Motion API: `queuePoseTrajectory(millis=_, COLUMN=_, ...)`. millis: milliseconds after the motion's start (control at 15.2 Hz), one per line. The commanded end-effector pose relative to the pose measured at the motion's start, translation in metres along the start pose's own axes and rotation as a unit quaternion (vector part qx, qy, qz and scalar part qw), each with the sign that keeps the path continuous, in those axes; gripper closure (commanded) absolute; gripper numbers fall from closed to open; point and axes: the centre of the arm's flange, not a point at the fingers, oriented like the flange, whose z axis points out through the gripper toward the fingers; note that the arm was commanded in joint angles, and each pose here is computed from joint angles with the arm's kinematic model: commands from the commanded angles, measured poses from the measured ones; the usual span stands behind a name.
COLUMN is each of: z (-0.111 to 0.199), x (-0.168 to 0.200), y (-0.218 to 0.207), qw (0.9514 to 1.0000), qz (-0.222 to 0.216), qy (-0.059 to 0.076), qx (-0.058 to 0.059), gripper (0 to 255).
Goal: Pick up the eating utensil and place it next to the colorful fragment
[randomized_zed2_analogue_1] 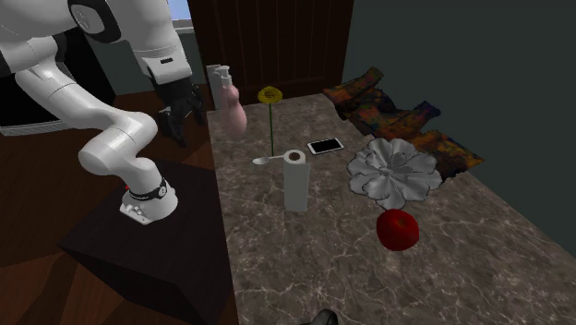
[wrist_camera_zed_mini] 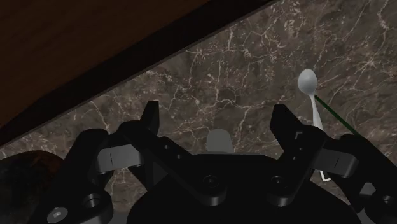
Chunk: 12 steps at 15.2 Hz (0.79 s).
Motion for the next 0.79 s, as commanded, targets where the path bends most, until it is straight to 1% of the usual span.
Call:
queuePoseTrajectory(millis=0, z=0.0, x=0.0, y=0.0, qw=1.0, qz=0.0, qy=0.0, qx=0.0, gripper=0)
queuePoseTrajectory(millis=330, z=0.046, x=0.022, y=-0.036, qw=0.9995, qz=-0.026, qy=0.011, qx=0.014, gripper=0)
queuePoseTrajectory(millis=726, z=0.099, x=0.047, y=-0.081, qw=0.9976, qz=-0.057, qy=0.024, qx=0.031, gripper=0)
